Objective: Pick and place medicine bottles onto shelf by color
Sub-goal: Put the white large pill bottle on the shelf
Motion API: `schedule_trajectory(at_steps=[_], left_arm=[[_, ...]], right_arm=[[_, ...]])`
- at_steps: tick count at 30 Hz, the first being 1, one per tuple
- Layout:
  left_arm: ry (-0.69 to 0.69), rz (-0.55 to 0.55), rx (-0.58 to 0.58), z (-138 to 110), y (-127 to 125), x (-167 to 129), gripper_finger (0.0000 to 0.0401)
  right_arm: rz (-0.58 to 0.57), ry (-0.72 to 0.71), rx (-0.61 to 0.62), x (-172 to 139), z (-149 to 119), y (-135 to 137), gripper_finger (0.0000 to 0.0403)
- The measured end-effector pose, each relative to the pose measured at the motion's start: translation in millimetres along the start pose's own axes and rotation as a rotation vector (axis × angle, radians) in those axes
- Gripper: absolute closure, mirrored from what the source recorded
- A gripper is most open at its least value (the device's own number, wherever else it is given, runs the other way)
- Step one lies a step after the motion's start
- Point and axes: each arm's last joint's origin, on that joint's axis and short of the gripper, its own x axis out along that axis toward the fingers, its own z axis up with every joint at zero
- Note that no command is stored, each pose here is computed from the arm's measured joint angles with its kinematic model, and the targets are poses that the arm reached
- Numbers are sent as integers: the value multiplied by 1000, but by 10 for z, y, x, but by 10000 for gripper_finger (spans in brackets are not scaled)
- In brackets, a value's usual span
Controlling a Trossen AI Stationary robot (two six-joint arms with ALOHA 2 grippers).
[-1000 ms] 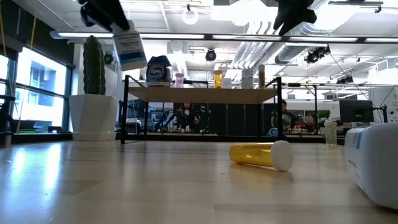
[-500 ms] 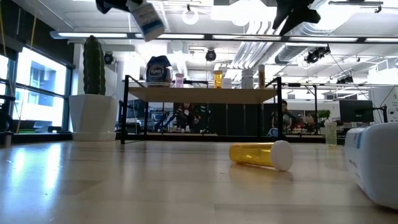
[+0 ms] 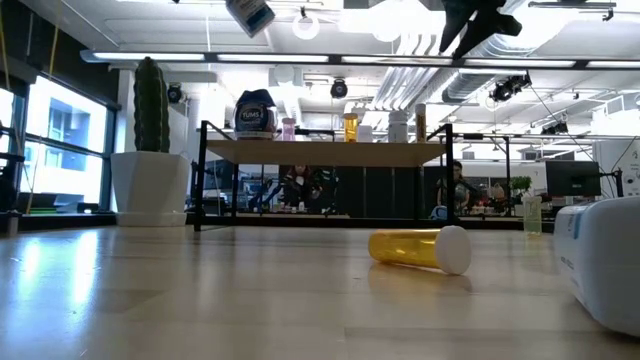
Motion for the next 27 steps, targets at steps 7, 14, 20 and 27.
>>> schedule_trajectory(at_steps=[7,14,20,27], left_arm=[[-28,121,58,253,327,57,231],[10,228,107,419,666,267,231],[121,333,93,436,1042,579,231],[299,299,-18,379,1522,939,231]], right_arm=[[-6,-4,2,0,1,-2,252],[-20,-12,-5,0,4,-6,252],[-32,-10,-26,0,-2,-12,252],[-45,-13,-27,0,-3,-18,252]])
